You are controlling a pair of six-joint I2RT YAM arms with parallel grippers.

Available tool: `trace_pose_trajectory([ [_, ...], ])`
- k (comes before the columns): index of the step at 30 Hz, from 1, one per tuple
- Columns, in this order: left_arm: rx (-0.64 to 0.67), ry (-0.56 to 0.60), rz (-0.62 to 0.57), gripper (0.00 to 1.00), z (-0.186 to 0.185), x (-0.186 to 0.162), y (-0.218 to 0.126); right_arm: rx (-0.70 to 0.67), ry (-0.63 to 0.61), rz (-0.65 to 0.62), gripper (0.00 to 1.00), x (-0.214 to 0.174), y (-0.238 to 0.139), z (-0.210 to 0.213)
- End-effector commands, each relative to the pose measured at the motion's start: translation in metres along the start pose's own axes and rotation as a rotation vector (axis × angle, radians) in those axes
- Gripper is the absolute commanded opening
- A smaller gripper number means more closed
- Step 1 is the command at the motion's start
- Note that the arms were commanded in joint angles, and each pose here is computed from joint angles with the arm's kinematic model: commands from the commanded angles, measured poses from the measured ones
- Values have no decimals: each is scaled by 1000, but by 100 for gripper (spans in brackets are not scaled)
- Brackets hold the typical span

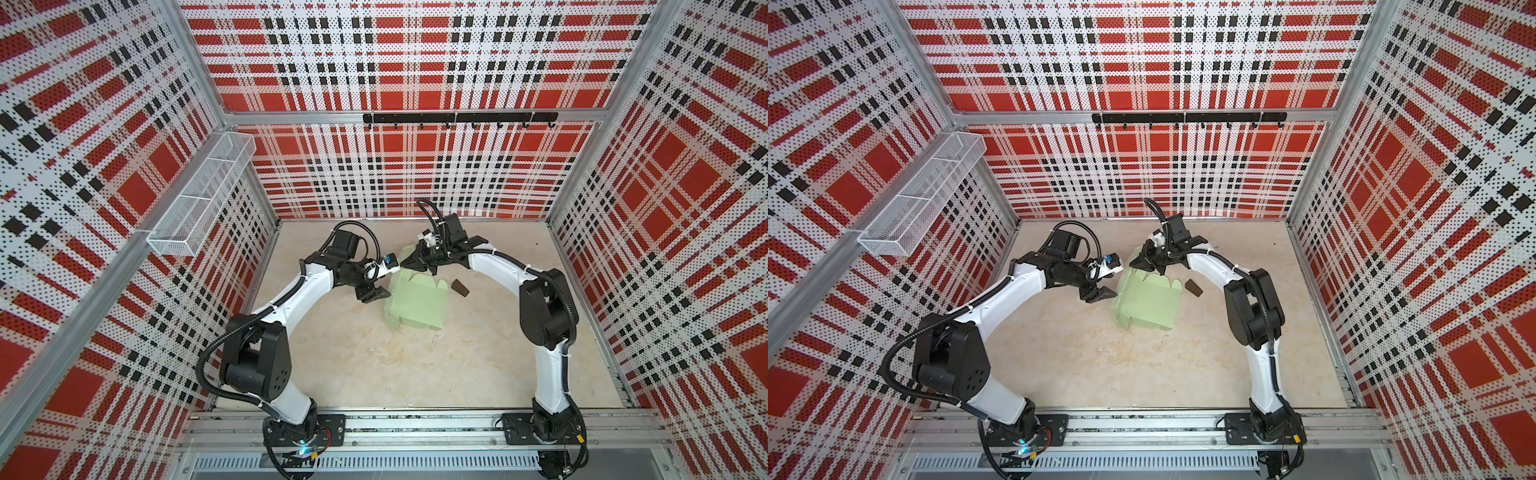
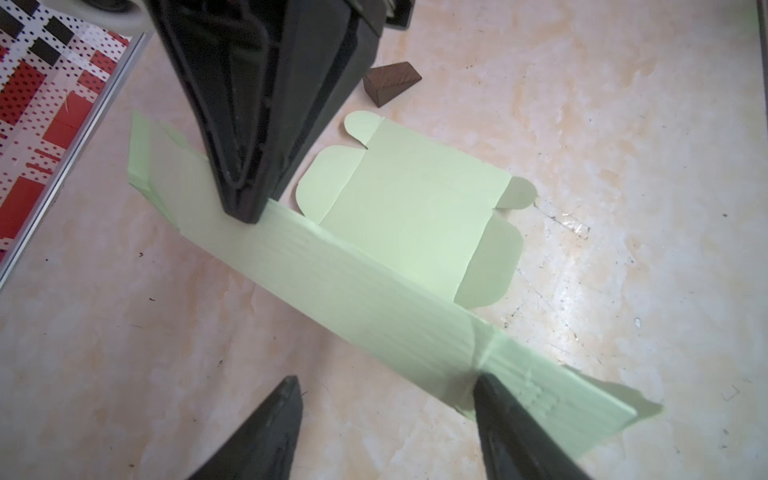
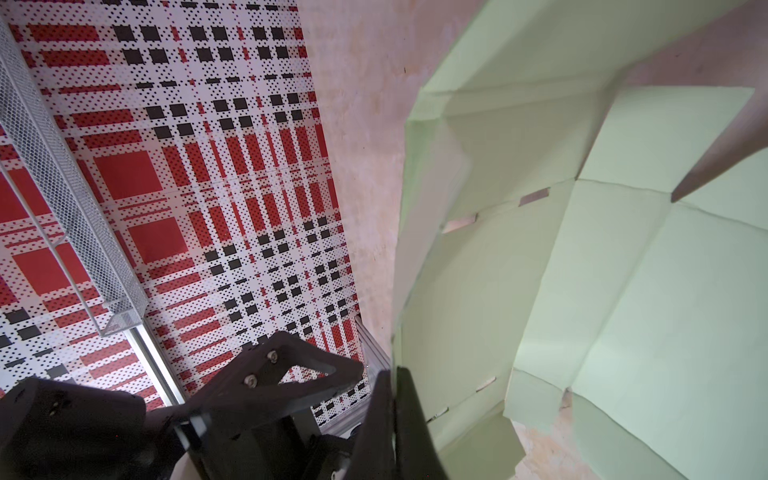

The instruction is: Fold the paper box

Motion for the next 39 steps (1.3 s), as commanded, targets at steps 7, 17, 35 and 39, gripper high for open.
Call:
trace_pose_trajectory([
  [7, -56, 74, 51, 75, -15, -5, 6, 43, 19, 2, 0, 11, 15, -7],
  [17, -60, 54, 61, 83, -24, -8, 15, 19, 54, -40, 0, 26, 13, -19],
  [35, 57, 38, 142, 69, -4, -24, -4, 26, 27, -4, 0, 27, 4, -20],
  [39, 11, 44, 118, 67, -10, -18, -7, 9, 33, -4, 0, 24, 5, -26],
])
Point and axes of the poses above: each gripper's point midway between its finger pads, its own y axis out along the fingers, its own z axis along the line the jaws close on, x = y × z, the point moved 5 cm from there along -y, back along the fingers, and after that the axes turned 7 degrees about -y, right-handed, at the moved point
